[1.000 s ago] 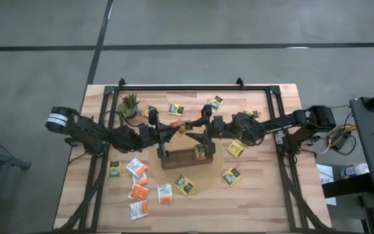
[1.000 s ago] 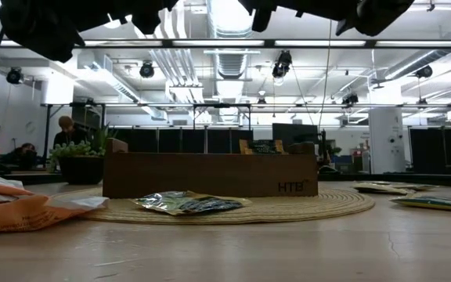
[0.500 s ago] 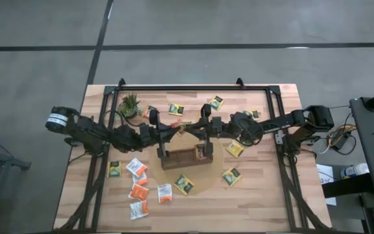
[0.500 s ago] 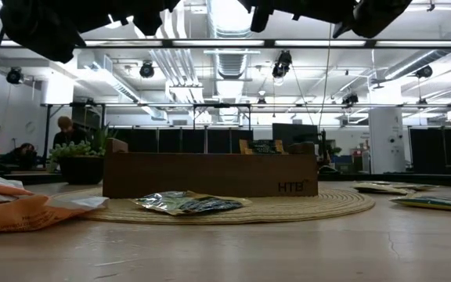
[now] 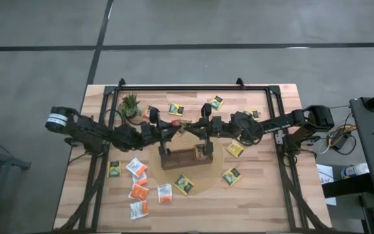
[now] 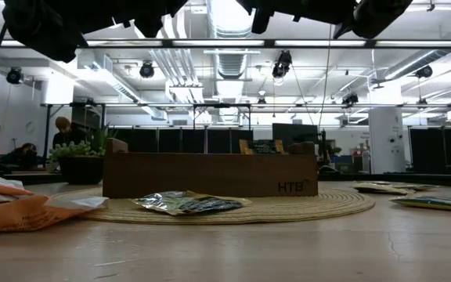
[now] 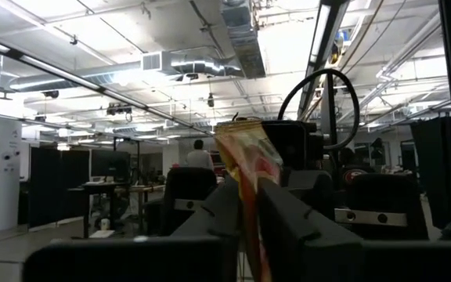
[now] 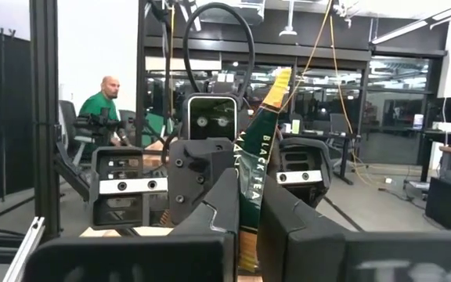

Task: Pick & Place Tea
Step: Put the orange tea bag into the right section of the wooden organizer

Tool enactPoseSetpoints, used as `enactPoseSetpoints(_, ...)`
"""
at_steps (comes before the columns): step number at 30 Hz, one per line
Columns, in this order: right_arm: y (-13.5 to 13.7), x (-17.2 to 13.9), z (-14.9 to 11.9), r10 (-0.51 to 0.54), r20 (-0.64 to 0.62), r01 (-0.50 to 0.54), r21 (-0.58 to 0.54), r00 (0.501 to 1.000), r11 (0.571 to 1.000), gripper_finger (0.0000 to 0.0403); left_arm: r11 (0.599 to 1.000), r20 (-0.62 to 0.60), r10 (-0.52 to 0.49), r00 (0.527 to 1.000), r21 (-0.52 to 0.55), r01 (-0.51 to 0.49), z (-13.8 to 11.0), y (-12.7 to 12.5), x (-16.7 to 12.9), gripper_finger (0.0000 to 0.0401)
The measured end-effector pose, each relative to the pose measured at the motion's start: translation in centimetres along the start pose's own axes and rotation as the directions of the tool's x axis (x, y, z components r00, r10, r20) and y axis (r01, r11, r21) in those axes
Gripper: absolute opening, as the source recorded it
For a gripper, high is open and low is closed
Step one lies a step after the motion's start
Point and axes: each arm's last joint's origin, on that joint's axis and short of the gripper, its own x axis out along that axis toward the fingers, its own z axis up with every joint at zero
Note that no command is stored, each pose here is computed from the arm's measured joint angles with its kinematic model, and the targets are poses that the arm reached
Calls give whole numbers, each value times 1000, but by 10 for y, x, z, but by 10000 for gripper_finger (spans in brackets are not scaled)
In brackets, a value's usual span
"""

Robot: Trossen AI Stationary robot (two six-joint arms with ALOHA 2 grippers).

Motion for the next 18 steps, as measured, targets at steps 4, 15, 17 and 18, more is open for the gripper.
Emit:
enactPoseSetpoints(4, 0, 0, 0, 4, -6, -4, -2, 1000, 1000, 13, 1000, -1, 5, 1000, 2, -5, 0, 0, 0, 101)
enactPoseSetpoints(15, -3, -19, 26, -101, -152, 87, -95, 983, 992, 13, 993, -17, 117, 993, 5, -117, 8, 6, -2, 167)
enactPoseSetpoints(17, -3, -27, 30, -99, -224, 76, -111, 970, 991, 13, 993, -30, 122, 992, 15, -121, 10, 7, -3, 167)
enactPoseSetpoints(18, -3, -31, 32, -98, -263, 68, -122, 960, 990, 13, 992, -37, 122, 992, 18, -121, 11, 7, -4, 167)
